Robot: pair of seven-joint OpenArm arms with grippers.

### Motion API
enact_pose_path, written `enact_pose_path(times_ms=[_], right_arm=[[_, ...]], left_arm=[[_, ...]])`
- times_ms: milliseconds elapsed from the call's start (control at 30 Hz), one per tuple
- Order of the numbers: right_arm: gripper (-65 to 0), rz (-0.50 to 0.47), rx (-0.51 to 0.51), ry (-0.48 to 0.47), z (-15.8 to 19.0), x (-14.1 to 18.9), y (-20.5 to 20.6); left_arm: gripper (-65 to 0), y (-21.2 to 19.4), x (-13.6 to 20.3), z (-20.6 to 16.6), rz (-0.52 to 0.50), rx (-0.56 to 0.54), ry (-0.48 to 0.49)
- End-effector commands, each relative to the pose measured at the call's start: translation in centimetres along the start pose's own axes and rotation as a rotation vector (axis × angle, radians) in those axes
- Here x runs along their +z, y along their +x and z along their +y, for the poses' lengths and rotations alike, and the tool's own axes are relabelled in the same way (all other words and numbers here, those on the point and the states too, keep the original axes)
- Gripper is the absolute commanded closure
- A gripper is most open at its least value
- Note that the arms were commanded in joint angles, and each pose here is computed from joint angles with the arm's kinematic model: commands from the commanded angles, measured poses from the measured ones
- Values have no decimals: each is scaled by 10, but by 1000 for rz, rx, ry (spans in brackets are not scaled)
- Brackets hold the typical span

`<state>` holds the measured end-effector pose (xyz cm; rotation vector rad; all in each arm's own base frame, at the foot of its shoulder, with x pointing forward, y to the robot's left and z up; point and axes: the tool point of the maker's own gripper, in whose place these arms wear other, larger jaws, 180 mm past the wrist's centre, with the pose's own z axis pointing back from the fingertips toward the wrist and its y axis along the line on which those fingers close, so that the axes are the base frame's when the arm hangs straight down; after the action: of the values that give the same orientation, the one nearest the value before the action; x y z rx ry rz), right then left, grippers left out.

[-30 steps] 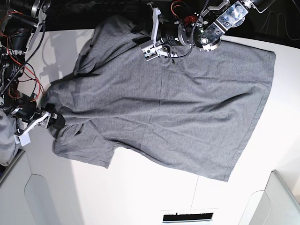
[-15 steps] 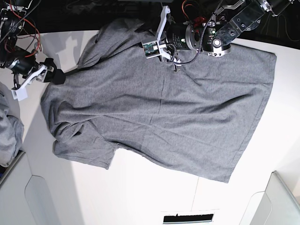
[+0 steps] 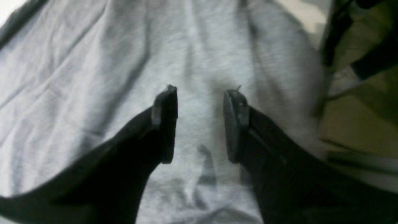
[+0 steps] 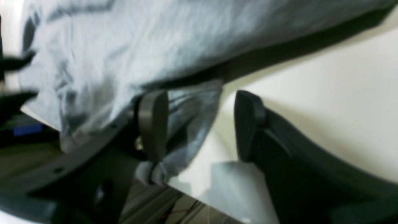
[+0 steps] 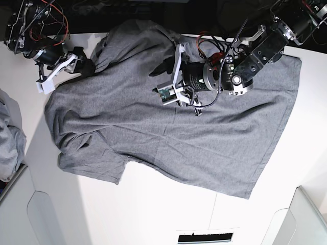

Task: Layout the t-shirt on the table in an organized manner, then fold the t-shirt properly
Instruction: 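Release and move the left gripper back across the shirt body, then grasp the shirt body with the left gripper and pull it toward the hem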

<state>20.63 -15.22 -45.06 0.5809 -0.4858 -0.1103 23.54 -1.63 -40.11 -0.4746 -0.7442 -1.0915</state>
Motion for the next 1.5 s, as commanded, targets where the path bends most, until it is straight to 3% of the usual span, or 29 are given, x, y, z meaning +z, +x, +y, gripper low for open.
enact_pose_path(times_ms=[0, 200, 267, 367, 400, 600, 700, 967, 1200, 1300, 1467], right_arm=[[-336, -31, 31, 21, 7, -1, 10], [-325, 6, 109, 38, 30, -24, 4], [-249, 24, 124, 36, 35, -29, 0], [-34, 42, 142, 39, 38, -32, -3], [0, 50, 142, 39, 38, -31, -4], [0, 175, 145, 79, 43, -24, -30], [0, 167, 145, 91, 44, -12, -37], [0, 109, 184, -2, 33, 34, -40], [0, 26, 138, -46, 20, 62, -33], [0, 6, 117, -29, 20, 67, -30], [0, 56, 76, 39, 31, 72, -56]], left_arm=[[-269, 11, -1, 12, -39, 3, 17], [-269, -4, -29, 42, -9, 81, 52], [-269, -10, -40, 52, 14, 93, 67], [-269, -21, -52, 66, 57, 113, 89], [-269, -24, -56, 71, 69, 123, 93], [-269, -45, -58, 100, 133, 161, 143], [-269, -53, -55, 108, 165, 146, 169], [-269, -56, -54, 115, 176, 134, 199], [-269, -58, -54, 114, 186, 132, 198], [-269, -59, -53, 114, 192, 133, 198], [-269, -64, -52, 114, 217, 135, 197]])
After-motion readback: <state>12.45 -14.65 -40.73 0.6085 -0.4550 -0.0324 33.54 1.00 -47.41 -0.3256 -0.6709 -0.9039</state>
